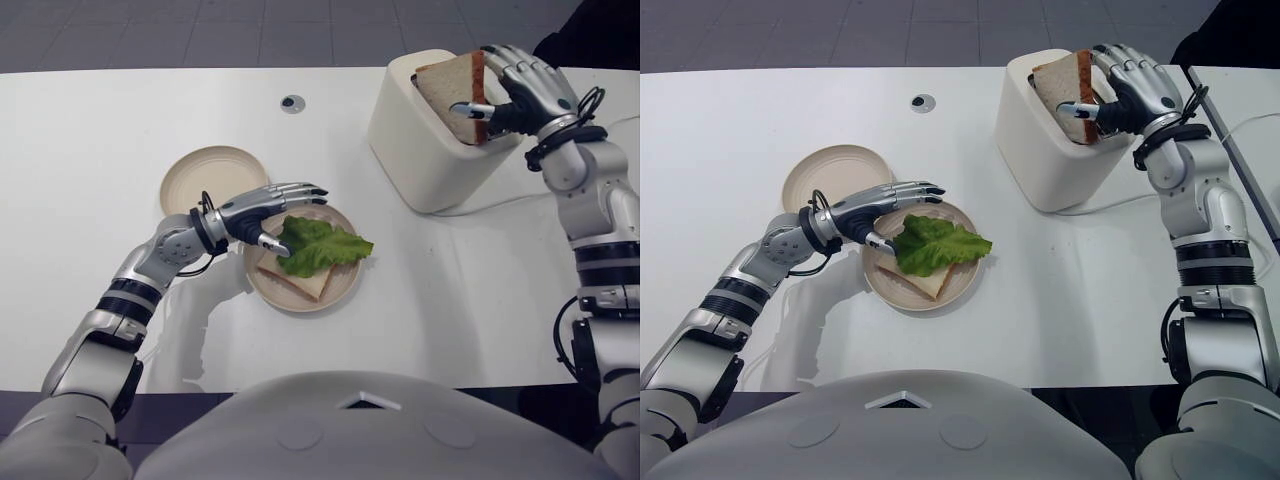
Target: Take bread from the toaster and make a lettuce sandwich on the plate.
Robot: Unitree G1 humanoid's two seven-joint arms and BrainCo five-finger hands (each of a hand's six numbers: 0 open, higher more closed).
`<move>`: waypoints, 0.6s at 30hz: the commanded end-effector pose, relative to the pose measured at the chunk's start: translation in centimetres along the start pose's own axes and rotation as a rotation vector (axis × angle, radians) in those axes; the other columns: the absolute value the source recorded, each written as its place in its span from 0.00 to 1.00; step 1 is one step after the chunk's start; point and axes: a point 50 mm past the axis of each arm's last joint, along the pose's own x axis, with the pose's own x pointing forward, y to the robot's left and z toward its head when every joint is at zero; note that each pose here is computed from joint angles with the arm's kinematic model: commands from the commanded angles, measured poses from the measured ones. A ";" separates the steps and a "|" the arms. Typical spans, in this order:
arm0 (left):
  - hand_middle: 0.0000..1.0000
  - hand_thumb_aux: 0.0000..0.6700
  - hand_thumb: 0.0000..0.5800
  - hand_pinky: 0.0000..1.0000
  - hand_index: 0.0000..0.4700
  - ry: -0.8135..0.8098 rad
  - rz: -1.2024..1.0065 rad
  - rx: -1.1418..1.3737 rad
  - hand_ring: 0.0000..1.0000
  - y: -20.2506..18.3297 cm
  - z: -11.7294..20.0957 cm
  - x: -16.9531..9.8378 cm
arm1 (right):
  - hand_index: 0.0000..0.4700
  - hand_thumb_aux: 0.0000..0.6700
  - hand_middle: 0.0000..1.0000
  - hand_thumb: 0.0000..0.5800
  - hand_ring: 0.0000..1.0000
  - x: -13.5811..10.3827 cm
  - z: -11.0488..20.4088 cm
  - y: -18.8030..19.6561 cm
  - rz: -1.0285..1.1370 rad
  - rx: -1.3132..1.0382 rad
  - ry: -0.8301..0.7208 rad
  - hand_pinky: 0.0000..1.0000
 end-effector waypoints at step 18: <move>0.00 0.00 0.00 0.00 0.00 -0.074 0.135 0.002 0.00 1.6 0.8 -0.2 | 1.00 1.00 1.00 1.00 1.00 -0.9 4.8 -7.2 -0.461 0.328 -0.367 1.00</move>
